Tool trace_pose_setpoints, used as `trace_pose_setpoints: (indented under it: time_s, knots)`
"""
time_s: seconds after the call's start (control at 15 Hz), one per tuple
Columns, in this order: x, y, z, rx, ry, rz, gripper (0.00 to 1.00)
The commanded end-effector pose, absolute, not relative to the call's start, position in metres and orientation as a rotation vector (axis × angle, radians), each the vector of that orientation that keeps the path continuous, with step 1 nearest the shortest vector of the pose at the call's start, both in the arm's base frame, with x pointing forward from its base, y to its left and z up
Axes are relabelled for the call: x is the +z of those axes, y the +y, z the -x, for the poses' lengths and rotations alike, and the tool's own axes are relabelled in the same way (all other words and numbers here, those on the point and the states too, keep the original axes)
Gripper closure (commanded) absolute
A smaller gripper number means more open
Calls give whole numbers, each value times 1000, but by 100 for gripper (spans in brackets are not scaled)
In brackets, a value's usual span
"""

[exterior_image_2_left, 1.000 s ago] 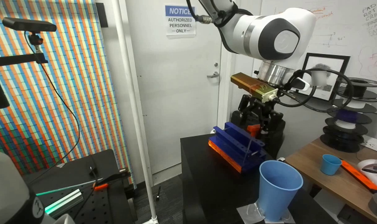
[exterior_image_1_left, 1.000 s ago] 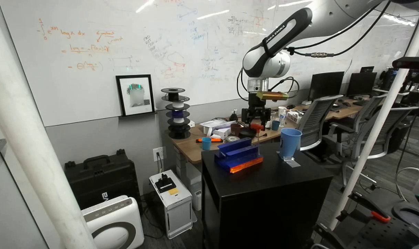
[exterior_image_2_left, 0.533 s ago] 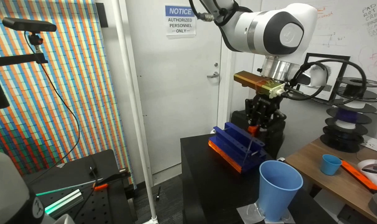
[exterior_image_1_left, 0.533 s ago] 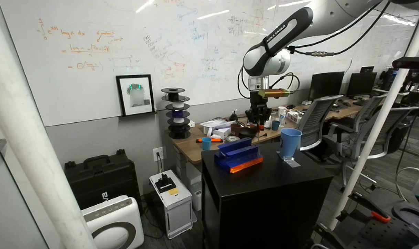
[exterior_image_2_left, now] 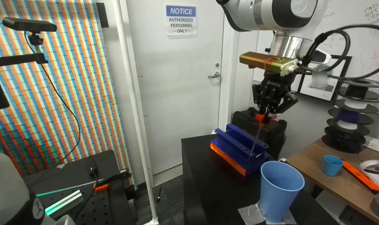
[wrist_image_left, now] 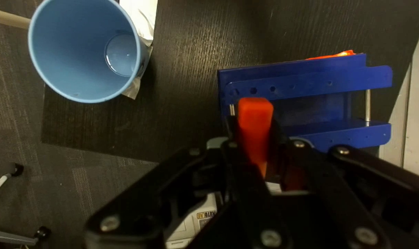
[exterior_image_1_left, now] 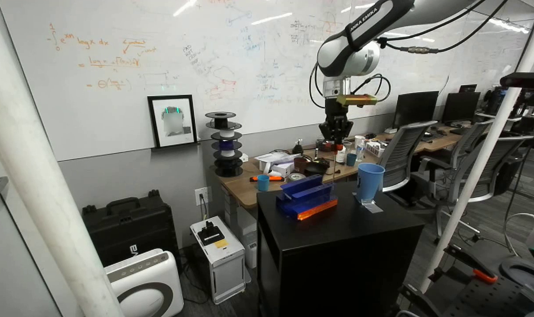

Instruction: Put the red object on the blue rack in the blue cup

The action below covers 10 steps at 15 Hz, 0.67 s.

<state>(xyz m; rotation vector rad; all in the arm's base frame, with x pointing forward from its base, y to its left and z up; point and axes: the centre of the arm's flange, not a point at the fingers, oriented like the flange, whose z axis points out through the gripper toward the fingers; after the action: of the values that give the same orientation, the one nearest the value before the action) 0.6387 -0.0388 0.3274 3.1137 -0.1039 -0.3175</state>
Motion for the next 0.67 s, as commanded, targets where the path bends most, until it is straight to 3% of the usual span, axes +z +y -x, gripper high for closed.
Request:
trace_pose_setpoints:
  time_s: [0.0,0.33,0.6]
  knots:
    - [399,-34,-620,-242,-113,-3102,95]
    - [465,-64,-601,-89,-265,-3031,95]
    - [464,-102,-596,-112,-408,-3012,95]
